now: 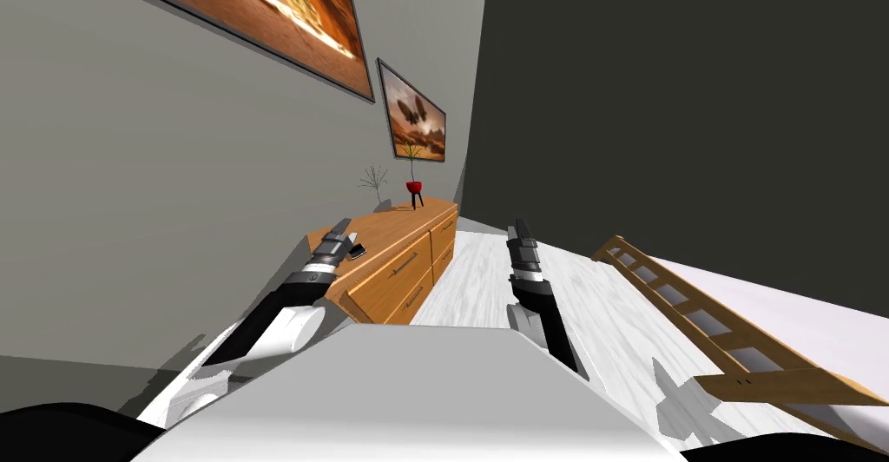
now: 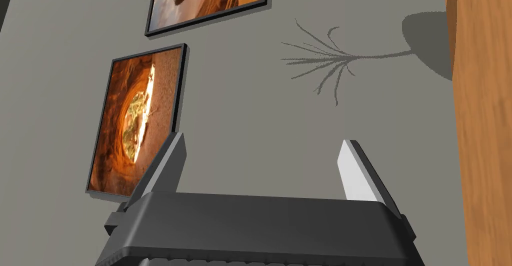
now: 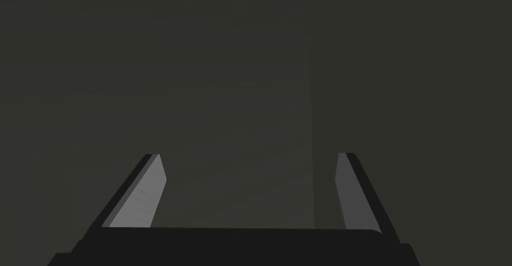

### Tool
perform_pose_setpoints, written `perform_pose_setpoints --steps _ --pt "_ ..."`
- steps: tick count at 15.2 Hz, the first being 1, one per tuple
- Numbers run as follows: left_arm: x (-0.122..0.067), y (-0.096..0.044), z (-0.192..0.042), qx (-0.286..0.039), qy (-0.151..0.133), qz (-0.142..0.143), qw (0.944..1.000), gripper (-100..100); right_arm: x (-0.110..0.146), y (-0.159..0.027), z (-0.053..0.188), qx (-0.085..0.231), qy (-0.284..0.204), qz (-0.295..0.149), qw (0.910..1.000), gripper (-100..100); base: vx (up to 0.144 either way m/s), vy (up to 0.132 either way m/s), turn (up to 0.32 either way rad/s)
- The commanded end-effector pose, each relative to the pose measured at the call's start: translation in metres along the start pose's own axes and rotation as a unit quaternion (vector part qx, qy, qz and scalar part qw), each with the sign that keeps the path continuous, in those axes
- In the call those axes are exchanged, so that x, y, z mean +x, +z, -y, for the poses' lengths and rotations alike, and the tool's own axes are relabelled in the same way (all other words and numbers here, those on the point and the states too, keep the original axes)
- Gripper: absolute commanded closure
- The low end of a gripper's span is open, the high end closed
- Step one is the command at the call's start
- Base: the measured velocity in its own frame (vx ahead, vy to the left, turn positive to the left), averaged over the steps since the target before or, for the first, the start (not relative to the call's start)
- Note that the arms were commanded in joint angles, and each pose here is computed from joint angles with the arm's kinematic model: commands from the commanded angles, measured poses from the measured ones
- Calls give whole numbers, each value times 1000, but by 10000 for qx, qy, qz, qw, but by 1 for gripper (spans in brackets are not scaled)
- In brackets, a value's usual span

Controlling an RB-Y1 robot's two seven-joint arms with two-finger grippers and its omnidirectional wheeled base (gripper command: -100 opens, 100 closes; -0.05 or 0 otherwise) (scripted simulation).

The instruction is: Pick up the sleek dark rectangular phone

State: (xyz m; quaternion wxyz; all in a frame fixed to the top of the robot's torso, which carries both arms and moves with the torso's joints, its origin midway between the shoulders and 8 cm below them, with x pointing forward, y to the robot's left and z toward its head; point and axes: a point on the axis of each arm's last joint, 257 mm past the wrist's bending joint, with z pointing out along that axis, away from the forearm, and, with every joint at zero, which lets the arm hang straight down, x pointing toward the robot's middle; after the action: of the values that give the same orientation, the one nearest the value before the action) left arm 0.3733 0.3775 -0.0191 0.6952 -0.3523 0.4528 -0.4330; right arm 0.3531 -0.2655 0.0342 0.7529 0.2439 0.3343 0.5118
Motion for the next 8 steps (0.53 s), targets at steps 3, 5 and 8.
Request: perform_pose_setpoints --steps 3,5,8 --pt "-20 -2 -24 -491 181 -40 9986 -100 0 0 0 0 0 0 10000 0 9 -1 -64" --pt "-19 -3 -32 -643 181 -58 9977 -100 0 0 0 0 0 0 10000 0 10 1 -58" --pt "-32 -6 -49 -991 279 -80 9946 -100 0 0 0 0 0 0 10000 0 12 1 -69"
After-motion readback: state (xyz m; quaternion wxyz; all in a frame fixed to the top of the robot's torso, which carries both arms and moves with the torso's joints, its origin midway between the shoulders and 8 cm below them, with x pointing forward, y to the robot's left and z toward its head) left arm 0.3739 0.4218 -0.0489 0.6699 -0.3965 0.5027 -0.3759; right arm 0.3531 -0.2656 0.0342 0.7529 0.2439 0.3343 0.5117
